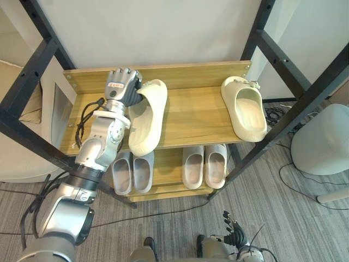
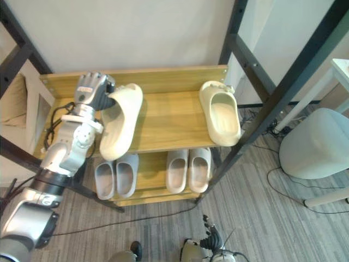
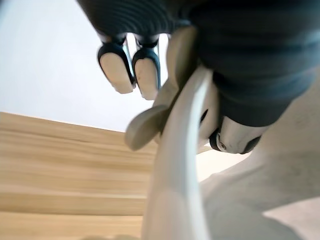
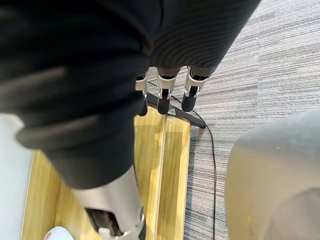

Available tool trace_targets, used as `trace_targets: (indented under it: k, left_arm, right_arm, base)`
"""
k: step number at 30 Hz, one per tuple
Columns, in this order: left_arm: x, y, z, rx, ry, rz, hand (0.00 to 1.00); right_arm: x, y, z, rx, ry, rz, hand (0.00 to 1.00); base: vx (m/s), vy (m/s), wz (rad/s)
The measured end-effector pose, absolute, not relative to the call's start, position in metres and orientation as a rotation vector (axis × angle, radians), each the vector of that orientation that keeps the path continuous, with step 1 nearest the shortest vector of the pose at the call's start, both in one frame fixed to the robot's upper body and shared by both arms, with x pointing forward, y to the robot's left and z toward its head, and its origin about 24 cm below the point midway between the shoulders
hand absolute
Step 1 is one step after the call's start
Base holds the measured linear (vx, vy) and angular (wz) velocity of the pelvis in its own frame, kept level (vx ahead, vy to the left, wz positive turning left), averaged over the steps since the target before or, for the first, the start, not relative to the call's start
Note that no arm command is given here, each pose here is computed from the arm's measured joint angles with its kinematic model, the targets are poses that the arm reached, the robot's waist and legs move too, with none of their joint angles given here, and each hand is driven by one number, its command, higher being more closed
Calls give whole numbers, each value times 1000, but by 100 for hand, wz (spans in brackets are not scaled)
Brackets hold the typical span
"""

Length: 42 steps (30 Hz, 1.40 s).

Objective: Organize the slippers on the shoe rack

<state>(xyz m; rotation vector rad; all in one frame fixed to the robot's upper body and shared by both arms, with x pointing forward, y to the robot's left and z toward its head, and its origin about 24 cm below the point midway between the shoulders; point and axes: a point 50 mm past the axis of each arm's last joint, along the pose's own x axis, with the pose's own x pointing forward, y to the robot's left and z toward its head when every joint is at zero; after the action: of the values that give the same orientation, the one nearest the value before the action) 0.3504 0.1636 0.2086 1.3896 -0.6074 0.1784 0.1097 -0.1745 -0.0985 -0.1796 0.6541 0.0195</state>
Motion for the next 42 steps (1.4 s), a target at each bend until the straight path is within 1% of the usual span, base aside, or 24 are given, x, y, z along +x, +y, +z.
trace_targets:
  k: [9,19,30,34,35,42]
  left_arm:
    - [357,146,216,1398,-648,142,100]
    - [372,138,216,1423,-611,114,100]
    - [381,131,235,1454,-637,129,100]
    - [383,122,244,1482,-669,115,100]
    - [383,122,246,1483,-675,117,0]
    - [383,116,260,1484,-724,128,0]
  right_arm:
    - [107,-176,-99,-174,663,15,0]
    - [109,-178,-98,-144,656,-4,0]
    - [114,-181,-92,-126,618,-25,0]
    - [115,-182,-90,-104,610,-36,0]
    - [115,-182,-90,-101,610,-38,0]
    - [121,-183,-83,-91,566,-42,0]
  base:
    - [-23,-3,-5]
    - [6,0,-9]
    - [-26,15,-19]
    - [-25,13,-6]
    - [-15,13,-5]
    - [-6,4,-2]
